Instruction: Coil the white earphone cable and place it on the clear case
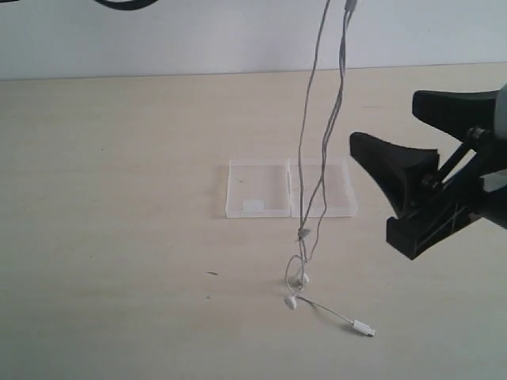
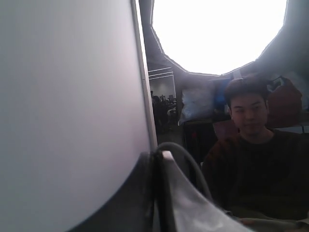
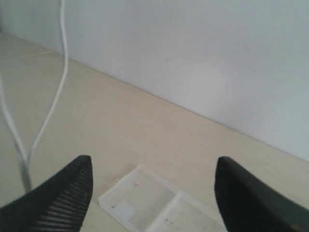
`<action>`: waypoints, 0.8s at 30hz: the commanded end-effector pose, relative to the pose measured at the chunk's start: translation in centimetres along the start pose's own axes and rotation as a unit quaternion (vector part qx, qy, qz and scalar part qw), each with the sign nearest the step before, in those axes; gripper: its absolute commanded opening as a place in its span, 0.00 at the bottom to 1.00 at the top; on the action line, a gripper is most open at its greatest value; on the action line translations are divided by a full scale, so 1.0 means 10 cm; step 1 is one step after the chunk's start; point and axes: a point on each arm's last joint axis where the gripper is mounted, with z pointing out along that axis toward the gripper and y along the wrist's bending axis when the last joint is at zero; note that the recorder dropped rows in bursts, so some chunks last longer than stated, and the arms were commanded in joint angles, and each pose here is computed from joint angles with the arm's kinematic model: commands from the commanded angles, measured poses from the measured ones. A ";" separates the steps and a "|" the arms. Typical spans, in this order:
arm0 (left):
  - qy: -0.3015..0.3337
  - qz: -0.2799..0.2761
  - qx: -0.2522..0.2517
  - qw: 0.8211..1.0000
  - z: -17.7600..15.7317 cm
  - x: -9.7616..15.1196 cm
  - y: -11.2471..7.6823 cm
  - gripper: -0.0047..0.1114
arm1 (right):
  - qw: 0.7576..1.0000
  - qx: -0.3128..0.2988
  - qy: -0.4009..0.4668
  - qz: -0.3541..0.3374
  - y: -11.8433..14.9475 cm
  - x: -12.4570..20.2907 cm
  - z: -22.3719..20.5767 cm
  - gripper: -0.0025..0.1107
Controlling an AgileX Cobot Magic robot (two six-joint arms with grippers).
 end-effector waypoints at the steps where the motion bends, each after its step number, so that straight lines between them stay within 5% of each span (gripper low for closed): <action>1: -0.001 -0.004 0.003 1.000 0.00 0.02 0.00 0.04 | 1.000 -0.009 -0.012 -0.020 0.05 -0.03 0.05 0.67; 24: 0.001 -0.003 0.004 1.000 0.00 0.02 0.00 0.04 | 0.997 -0.057 0.042 0.014 0.11 0.02 -0.14 0.71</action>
